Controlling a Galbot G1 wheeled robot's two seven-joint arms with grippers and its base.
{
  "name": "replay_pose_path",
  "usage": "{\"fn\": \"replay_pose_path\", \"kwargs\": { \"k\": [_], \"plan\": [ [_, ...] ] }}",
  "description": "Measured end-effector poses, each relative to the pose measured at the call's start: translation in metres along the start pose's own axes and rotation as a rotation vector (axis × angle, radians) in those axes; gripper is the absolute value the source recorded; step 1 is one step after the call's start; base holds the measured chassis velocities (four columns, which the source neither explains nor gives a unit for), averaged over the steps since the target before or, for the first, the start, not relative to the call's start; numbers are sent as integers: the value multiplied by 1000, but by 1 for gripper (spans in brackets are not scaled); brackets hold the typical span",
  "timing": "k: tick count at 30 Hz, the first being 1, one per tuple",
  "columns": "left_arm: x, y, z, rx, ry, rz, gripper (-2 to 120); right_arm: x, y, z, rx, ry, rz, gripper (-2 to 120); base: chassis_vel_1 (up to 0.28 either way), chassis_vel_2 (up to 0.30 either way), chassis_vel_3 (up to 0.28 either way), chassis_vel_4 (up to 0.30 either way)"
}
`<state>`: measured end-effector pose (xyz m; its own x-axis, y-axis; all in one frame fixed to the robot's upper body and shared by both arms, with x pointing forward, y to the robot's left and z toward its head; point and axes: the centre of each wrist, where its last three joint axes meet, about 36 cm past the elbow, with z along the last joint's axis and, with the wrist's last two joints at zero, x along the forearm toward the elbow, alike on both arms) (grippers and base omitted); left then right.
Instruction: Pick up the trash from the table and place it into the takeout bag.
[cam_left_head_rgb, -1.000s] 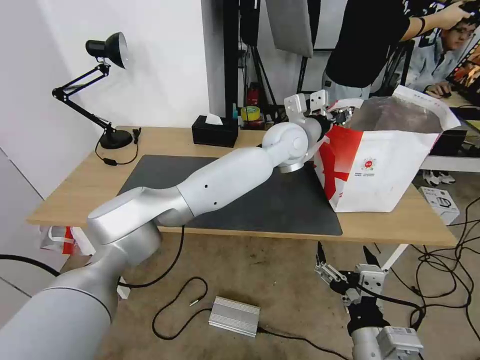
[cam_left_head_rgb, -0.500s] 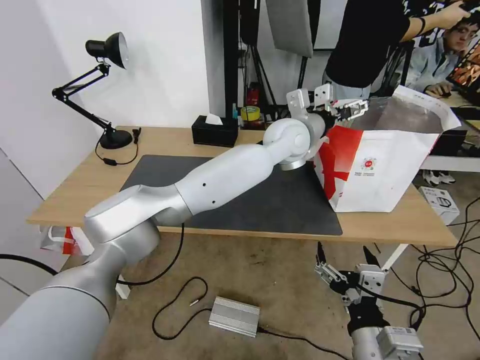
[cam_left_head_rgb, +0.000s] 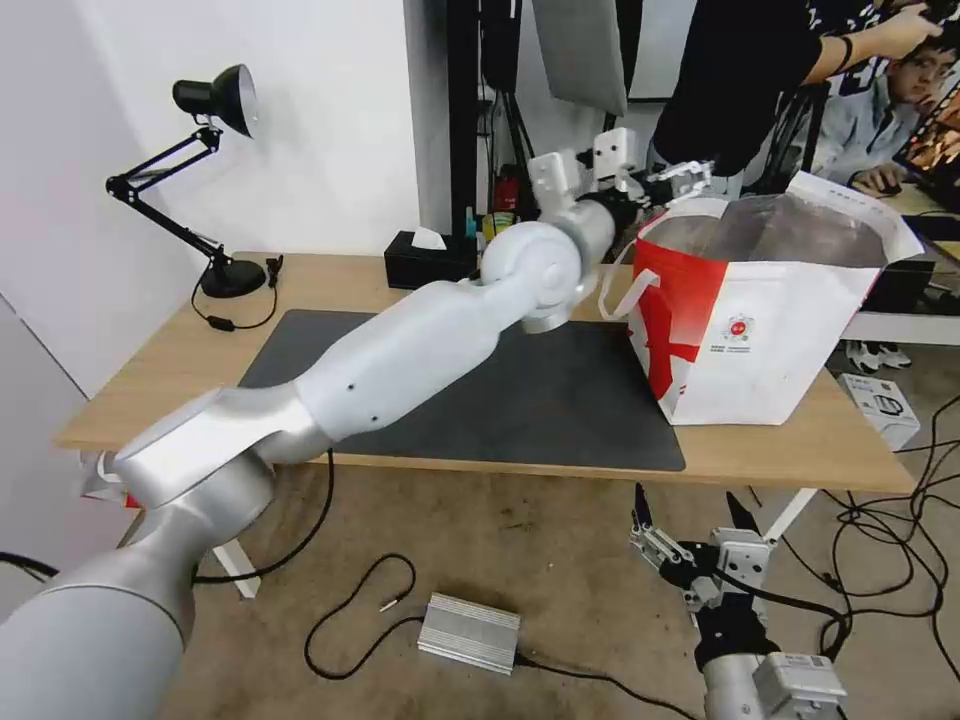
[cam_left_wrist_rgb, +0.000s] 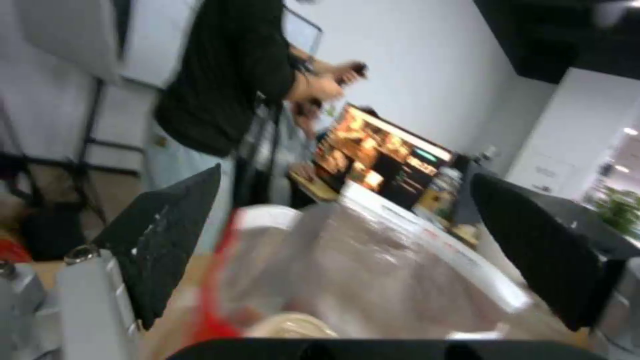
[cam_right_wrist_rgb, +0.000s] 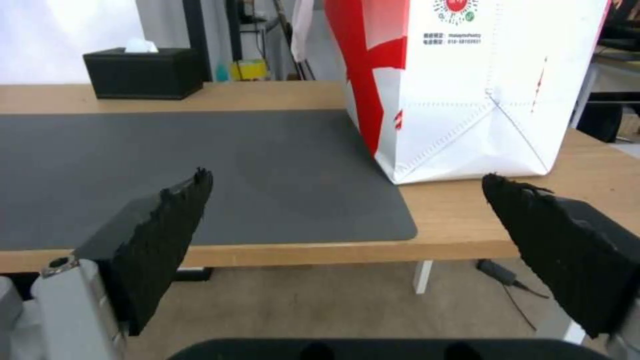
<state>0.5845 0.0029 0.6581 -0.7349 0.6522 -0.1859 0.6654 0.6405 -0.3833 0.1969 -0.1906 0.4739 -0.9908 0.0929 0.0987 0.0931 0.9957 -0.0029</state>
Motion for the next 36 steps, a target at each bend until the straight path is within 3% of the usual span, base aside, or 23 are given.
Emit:
{"fn": "replay_pose_path", "kwargs": {
  "k": [7,9,10,16,20,26,30,36],
  "plan": [
    [47,15,2,-116,-87,-36,100,0,0,0,0,0,0,100,0,0,0,0],
    [47,15,2,-116,-87,-36,100,0,0,0,0,0,0,100,0,0,0,0],
    [67,14,3,-159,-118,-48,100,0,0,0,0,0,0,100,0,0,0,0],
    [98,18,5,-231,-154,-60,100,0,0,0,0,0,0,100,0,0,0,0],
    [143,35,0,-324,-201,-101,100,0,0,0,0,0,0,100,0,0,0,0],
    [171,42,-2,-336,-224,-132,100,0,0,0,0,0,0,100,0,0,0,0],
    [217,57,4,-376,-247,-171,100,0,0,0,0,0,0,100,0,0,0,0],
    [258,64,11,-426,-261,-215,100,0,0,0,0,0,0,100,0,0,0,0]
  ]
}}
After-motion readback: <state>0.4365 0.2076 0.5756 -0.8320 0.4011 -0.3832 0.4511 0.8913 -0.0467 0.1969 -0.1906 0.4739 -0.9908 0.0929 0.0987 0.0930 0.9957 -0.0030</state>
